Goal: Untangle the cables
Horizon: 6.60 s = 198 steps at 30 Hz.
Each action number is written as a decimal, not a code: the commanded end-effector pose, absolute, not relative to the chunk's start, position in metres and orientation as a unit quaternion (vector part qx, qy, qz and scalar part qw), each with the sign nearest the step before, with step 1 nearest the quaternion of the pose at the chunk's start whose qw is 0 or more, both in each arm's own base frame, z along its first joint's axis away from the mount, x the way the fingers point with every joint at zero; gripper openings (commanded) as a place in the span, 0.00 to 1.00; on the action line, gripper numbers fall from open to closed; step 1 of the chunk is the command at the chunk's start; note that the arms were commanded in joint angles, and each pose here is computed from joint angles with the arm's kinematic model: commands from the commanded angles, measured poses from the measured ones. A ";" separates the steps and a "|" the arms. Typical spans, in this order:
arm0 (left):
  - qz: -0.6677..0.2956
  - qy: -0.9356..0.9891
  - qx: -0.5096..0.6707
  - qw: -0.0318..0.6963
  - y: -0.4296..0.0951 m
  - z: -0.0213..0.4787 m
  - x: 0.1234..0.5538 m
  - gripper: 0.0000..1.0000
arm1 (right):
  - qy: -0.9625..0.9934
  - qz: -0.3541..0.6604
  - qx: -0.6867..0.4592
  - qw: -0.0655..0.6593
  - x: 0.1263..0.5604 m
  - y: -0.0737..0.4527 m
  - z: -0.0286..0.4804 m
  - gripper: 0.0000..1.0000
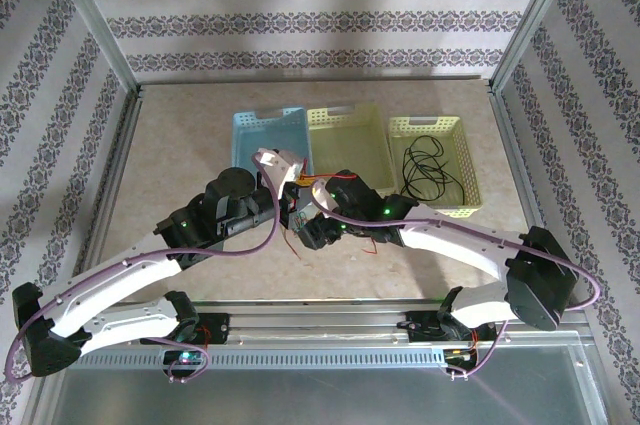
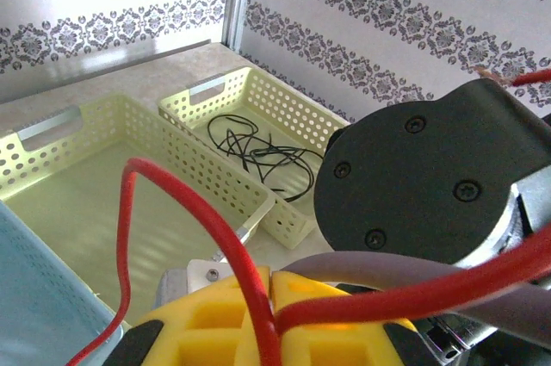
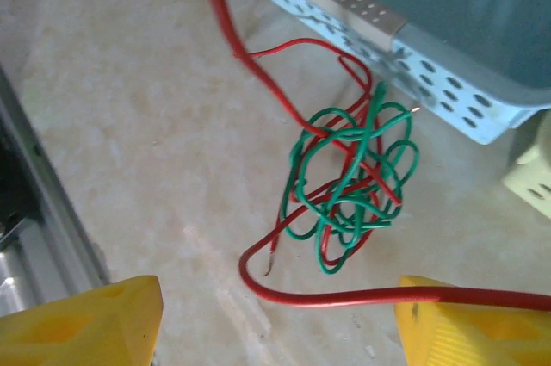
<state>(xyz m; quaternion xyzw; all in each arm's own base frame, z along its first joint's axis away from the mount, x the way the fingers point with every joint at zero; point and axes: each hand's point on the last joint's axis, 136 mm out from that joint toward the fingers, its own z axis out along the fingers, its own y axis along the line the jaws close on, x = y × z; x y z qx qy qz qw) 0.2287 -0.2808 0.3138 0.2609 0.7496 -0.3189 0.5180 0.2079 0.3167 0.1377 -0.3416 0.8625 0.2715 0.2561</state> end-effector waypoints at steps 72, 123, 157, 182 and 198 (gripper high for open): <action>-0.273 0.781 0.021 0.561 -0.181 0.334 0.272 0.00 | 0.836 0.348 -0.132 0.404 0.205 0.193 0.224 0.00; -0.359 0.808 0.392 0.254 -0.408 0.113 0.229 0.81 | 0.872 0.377 -0.026 0.311 0.214 0.163 0.164 0.00; -0.190 0.889 0.331 0.255 -0.340 0.026 0.247 0.00 | 0.850 0.205 0.213 0.436 0.239 0.039 0.181 0.00; -0.141 0.915 0.262 0.271 -0.292 0.016 0.251 0.00 | 0.744 0.194 0.091 0.633 0.233 0.034 0.376 0.00; -0.155 0.916 0.225 0.294 -0.291 0.022 0.256 0.00 | 0.743 0.363 0.000 0.563 0.295 0.103 0.444 0.00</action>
